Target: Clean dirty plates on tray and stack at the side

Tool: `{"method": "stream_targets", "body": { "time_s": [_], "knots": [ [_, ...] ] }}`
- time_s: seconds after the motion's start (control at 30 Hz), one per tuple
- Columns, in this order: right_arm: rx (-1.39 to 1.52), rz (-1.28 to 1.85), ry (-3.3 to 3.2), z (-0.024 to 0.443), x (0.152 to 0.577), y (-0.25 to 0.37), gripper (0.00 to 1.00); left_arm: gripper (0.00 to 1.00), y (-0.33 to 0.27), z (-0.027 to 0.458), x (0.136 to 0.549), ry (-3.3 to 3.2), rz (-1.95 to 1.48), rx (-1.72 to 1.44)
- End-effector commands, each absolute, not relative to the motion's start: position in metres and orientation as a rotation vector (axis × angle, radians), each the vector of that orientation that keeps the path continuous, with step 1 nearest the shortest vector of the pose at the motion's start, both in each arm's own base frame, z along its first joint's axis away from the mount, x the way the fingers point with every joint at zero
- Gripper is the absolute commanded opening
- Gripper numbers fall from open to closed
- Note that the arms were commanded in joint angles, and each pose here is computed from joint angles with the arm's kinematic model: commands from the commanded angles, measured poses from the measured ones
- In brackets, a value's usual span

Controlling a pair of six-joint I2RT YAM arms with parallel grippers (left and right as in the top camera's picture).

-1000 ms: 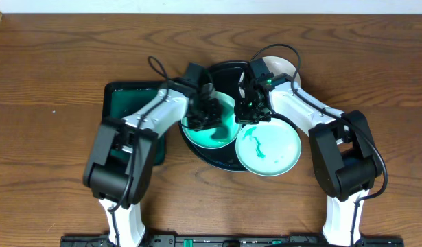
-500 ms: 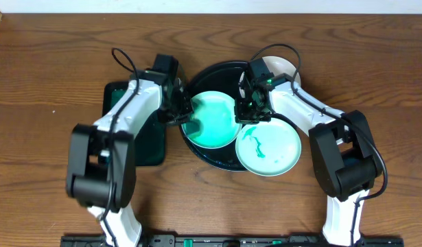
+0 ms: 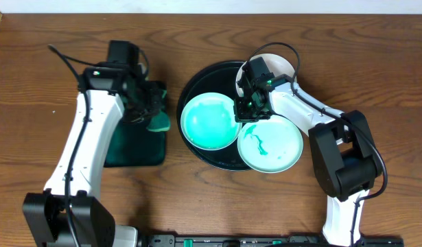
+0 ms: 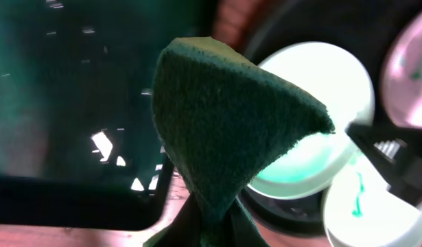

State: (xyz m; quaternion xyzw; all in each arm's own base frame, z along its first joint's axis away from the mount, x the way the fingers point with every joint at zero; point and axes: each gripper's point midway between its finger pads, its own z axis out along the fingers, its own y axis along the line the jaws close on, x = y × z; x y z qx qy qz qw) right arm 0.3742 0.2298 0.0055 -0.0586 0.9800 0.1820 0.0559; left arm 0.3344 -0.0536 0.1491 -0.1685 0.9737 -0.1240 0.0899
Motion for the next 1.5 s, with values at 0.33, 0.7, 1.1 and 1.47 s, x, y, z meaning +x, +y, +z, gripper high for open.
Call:
{"method": "stream_targets", "body": {
  "time_s": [0.33, 0.7, 1.1, 1.47],
  "knots": [
    [-0.438, 0.481, 2.692, 0.086, 0.391, 0.241, 0.01, 0.07, -0.013, 0.086, 0.326, 3.057, -0.256, -0.689],
    [-0.571, 0.003, 2.424, 0.152, 0.398, 0.227, 0.01, 0.07, -0.010, 0.074, 0.326, 3.086, -0.248, -0.712],
    [-0.614, -0.500, 2.211, 0.214, 0.406, 0.173, 0.01, 0.07, -0.008, 0.074, 0.326, 3.083, -0.239, -0.716],
    [-0.850, -1.033, 1.942, 0.258, 0.391, 0.176, 0.01, 0.07, -0.005, 0.073, 0.328, 3.075, -0.209, -0.714]
  ]
}}
